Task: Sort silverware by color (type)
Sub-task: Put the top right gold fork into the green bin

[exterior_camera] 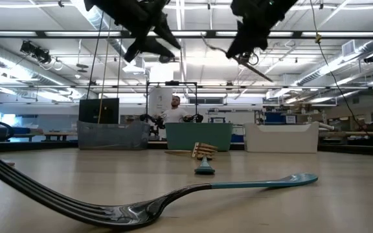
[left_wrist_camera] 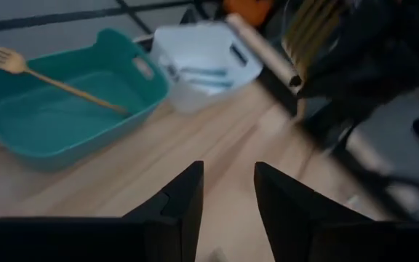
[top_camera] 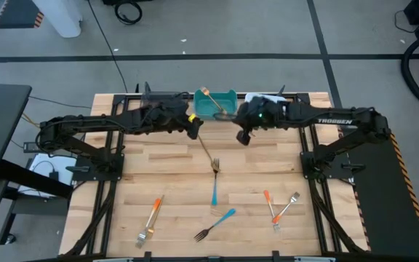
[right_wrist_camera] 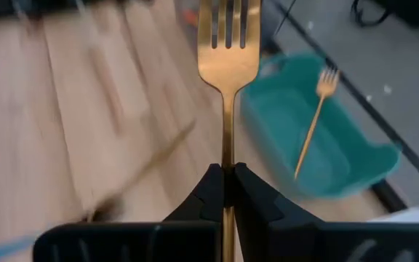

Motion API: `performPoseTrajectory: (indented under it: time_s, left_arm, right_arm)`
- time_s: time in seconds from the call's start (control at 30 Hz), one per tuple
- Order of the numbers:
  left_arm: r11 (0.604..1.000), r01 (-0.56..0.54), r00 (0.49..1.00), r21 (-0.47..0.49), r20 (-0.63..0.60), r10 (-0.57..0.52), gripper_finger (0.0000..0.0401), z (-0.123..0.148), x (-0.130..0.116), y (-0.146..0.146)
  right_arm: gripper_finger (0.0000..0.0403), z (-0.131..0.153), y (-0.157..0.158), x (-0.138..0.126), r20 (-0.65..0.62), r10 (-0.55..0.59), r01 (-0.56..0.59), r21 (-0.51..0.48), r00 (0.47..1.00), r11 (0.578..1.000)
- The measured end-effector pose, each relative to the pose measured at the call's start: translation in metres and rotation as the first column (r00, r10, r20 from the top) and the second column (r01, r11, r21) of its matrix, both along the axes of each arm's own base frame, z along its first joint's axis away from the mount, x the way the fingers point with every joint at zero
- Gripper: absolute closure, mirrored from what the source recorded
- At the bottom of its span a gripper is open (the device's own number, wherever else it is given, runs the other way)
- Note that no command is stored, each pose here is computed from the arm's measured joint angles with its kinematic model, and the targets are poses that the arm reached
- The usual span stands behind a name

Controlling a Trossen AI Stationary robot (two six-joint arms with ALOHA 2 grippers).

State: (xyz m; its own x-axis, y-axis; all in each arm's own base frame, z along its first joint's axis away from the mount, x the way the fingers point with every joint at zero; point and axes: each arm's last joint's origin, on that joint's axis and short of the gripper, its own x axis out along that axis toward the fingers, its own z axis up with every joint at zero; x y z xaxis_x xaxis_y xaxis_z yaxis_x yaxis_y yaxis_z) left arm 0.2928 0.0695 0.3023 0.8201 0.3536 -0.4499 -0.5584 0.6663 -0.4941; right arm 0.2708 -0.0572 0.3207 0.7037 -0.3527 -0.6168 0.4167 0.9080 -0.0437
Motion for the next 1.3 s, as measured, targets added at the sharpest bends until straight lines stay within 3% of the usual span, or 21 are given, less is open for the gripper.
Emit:
performPoseTrajectory:
  time_s: [0.13, 0.43, 0.83, 1.0, 1.1, 1.3]
  left_arm:
    - [0.999, -0.033, 0.990, -0.041, 0.133, 0.038, 0.0269, 0.010, 0.004, 0.001]
    - [0.999, -0.038, 0.932, 0.003, 0.360, 0.034, 0.0269, 0.032, 0.009, 0.004]
    - [0.998, -0.048, 0.895, 0.033, 0.444, 0.028, 0.0269, 0.016, 0.037, 0.012]
    - [0.993, -0.108, 0.896, 0.044, 0.437, 0.078, 0.0272, 0.007, 0.042, 0.024]
    - [0.992, -0.123, 0.896, 0.043, 0.435, 0.092, 0.0295, 0.004, 0.042, 0.030]
    - [0.991, -0.123, 0.879, 0.054, 0.470, 0.083, 0.0384, 0.004, 0.044, 0.037]
  right_arm:
    - [0.0385, 0.019, -0.004, 0.005, 0.109, -0.004, 0.007, -0.027, 0.994, 1.000]
    - [0.0384, 0.034, -0.006, 0.012, 0.281, -0.033, 0.050, -0.052, 0.959, 0.997]
    - [0.0385, 0.023, -0.008, 0.026, 0.288, -0.026, 0.031, -0.010, 0.957, 0.999]
    - [0.0384, 0.020, -0.009, 0.028, 0.275, -0.024, 0.026, -0.006, 0.961, 1.000]
    - [0.0384, 0.018, -0.010, 0.030, 0.269, -0.028, 0.030, -0.005, 0.963, 1.000]
    - [0.0380, 0.017, -0.014, 0.029, 0.267, -0.050, 0.058, -0.021, 0.962, 0.998]
